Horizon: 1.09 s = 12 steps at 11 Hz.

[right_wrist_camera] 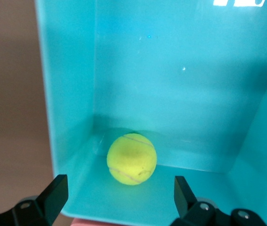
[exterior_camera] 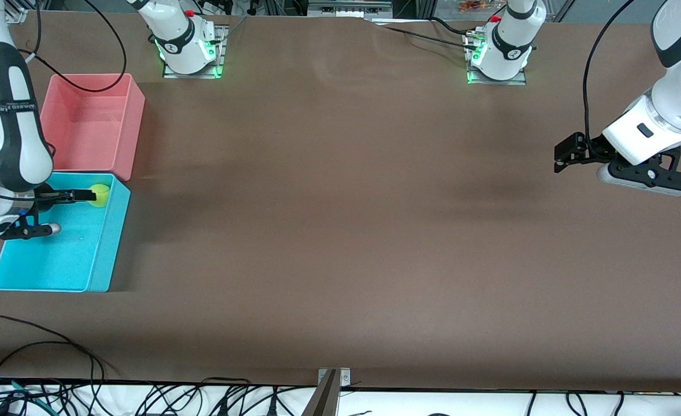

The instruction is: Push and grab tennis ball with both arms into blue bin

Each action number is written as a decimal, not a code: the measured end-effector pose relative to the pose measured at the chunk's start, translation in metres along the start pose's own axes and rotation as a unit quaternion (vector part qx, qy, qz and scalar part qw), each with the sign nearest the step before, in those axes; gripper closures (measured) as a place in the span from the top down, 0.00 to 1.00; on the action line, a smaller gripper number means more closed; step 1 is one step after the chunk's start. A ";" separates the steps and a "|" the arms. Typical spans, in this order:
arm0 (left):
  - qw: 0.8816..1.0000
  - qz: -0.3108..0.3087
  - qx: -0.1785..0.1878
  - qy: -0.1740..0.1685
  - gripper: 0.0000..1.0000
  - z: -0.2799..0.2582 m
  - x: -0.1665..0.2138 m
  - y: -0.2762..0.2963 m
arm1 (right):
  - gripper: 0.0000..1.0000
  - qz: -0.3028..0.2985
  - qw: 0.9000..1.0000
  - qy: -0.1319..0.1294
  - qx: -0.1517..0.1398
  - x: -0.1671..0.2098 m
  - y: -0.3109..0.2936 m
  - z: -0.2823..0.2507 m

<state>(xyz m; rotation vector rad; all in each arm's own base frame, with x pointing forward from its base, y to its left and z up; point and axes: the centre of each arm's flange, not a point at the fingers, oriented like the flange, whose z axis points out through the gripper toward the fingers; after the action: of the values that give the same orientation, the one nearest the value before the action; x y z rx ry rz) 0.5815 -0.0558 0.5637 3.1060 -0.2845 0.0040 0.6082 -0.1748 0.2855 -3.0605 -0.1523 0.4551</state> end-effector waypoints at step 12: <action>1.000 -0.003 -0.001 -0.006 1.00 0.001 -0.002 -0.003 | 1.00 0.031 0.992 0.119 -0.040 -0.018 -0.129 -0.227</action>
<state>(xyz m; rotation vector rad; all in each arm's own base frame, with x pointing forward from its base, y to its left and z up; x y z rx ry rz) 0.5804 -0.0524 0.5625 3.1067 -0.2755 -0.0163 0.6459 -0.0546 0.5149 -3.1728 -0.0682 0.0837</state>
